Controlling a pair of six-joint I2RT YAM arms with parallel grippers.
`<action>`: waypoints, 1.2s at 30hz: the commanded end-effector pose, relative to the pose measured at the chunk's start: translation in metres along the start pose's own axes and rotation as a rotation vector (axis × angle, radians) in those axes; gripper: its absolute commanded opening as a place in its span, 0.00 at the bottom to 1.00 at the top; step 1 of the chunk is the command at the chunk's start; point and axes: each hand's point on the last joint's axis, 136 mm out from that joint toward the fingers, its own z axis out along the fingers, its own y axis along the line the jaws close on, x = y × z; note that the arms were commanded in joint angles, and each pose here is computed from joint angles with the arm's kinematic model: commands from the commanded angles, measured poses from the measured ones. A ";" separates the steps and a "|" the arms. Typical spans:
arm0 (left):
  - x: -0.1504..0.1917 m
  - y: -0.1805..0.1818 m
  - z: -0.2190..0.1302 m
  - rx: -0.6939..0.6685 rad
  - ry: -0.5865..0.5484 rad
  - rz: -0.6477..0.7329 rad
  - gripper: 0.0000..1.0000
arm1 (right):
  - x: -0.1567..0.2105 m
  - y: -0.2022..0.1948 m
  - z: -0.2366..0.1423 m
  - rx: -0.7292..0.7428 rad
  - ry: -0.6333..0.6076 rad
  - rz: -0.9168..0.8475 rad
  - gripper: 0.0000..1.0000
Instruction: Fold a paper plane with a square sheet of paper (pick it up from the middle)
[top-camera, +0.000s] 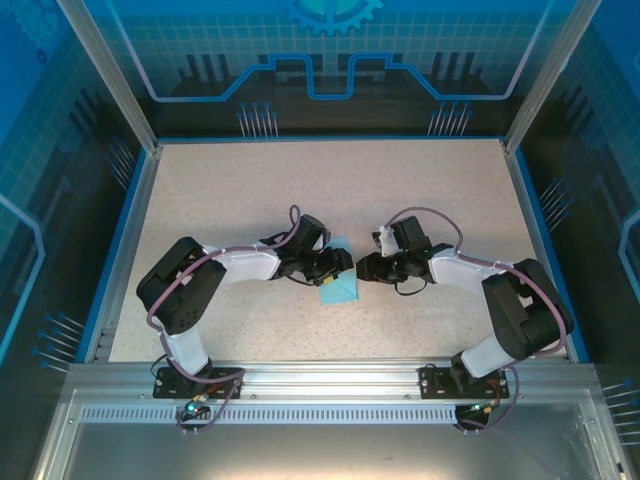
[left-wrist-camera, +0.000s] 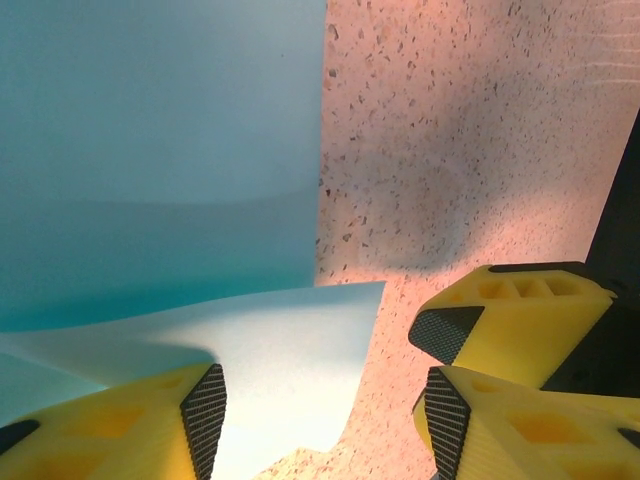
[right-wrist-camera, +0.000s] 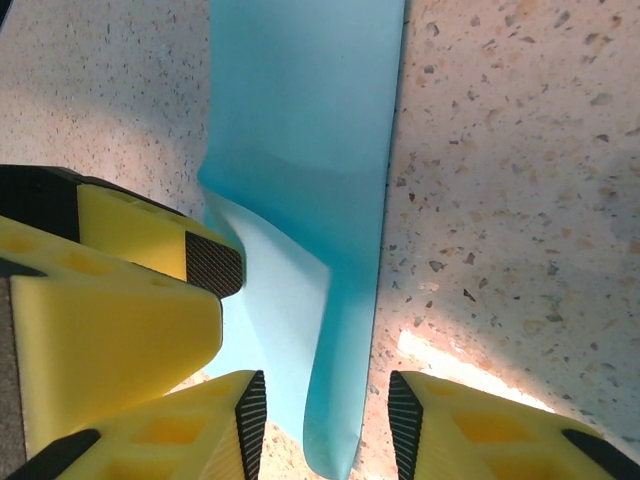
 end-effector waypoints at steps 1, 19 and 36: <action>-0.008 -0.001 -0.003 -0.013 -0.033 -0.021 0.54 | -0.007 0.006 0.003 -0.024 0.004 -0.037 0.38; -0.006 0.004 -0.007 -0.033 -0.039 -0.021 0.36 | -0.020 0.017 0.019 -0.052 0.032 -0.044 0.14; 0.004 -0.010 -0.018 0.026 -0.016 0.031 0.35 | -0.030 0.014 0.041 -0.022 0.059 -0.115 0.03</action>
